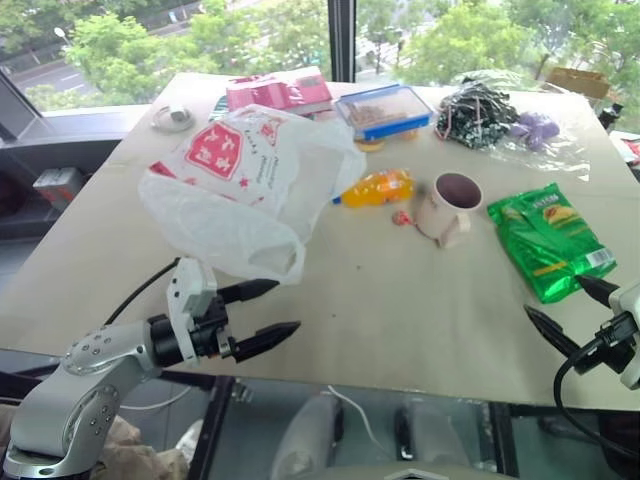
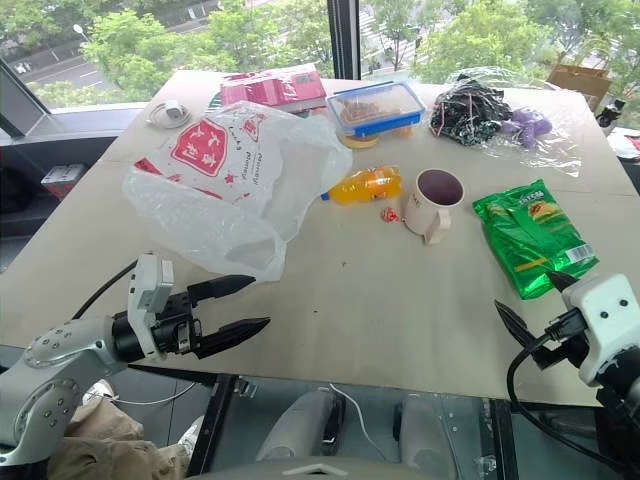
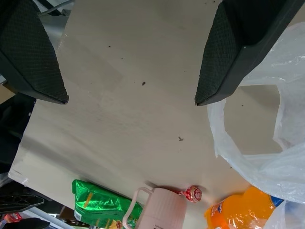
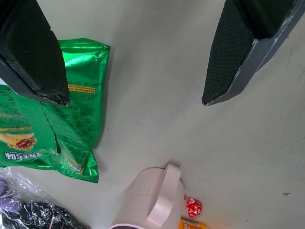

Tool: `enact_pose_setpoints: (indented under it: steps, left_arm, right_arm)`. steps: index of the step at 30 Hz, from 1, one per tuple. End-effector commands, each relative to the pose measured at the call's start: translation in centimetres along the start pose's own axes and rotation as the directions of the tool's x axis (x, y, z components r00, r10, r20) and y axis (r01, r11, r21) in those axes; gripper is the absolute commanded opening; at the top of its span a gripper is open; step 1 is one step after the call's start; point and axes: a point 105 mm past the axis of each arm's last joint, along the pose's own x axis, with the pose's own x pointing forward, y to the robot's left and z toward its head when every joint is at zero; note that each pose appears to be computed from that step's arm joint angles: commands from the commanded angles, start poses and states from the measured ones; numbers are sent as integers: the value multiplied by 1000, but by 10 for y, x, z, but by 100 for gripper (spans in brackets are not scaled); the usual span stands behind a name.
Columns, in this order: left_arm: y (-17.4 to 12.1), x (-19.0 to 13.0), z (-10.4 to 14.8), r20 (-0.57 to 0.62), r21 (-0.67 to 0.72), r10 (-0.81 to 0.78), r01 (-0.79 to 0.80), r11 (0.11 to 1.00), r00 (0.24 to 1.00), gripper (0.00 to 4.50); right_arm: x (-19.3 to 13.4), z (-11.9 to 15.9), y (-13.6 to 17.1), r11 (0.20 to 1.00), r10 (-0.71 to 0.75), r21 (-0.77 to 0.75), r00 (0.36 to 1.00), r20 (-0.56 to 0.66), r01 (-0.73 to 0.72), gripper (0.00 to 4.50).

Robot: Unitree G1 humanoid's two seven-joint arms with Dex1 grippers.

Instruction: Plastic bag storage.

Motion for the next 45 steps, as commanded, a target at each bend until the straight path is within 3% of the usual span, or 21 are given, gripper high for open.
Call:
enact_pose_setpoints:
  steps: [1, 10, 14, 20, 26, 32, 34, 36, 41, 44, 45]
  left_arm:
    - [1, 1, 10, 38, 46, 15, -17, 999, 999, 448]
    - [16, 12, 26, 117, 88, 194, -205, 975, 974, 448]
    - [29, 16, 22, 24, 116, 351, -351, 929, 936, 448]
    - [34, 32, 18, -111, 92, 385, -376, 922, 916, 448]
    - [34, 57, 33, -124, 54, 349, -345, 937, 929, 448]
    - [25, 68, 33, -196, 150, 301, -275, 950, 933, 448]
    - [0, 61, 36, -233, 149, 99, -65, 987, 967, 448]
    - [-10, 49, 36, -286, 146, 3, 40, 989, 958, 448]
    - [-1, 45, 91, -168, 58, -83, 94, 994, 982, 448]
    - [4, 47, 108, -171, 12, -88, 91, 996, 981, 448]
    - [-1, 43, 104, -233, -15, -127, 127, 992, 964, 448]
  right_arm:
    - [3, 13, 5, 999, 11, -37, 999, 36, -10, 450]
    - [15, 23, 26, 993, 101, -76, 990, 101, -94, 450]
    - [20, 26, 33, 987, 139, -101, 983, 116, -128, 450]
    - [25, 31, 37, 982, 167, -115, 977, 134, -152, 450]
    - [29, 34, 33, 986, 141, -107, 978, 156, -126, 450]
    - [29, 37, 36, 987, 137, -111, 977, 163, -120, 450]
    - [28, 37, 38, 987, 137, -109, 977, 162, -121, 450]
    - [28, 37, 39, 987, 138, -107, 977, 160, -121, 450]
    - [27, 32, 39, 987, 138, -100, 978, 154, -124, 450]
    - [28, 31, 39, 987, 138, -102, 978, 157, -123, 450]
    - [28, 31, 39, 987, 138, -106, 978, 158, -122, 450]
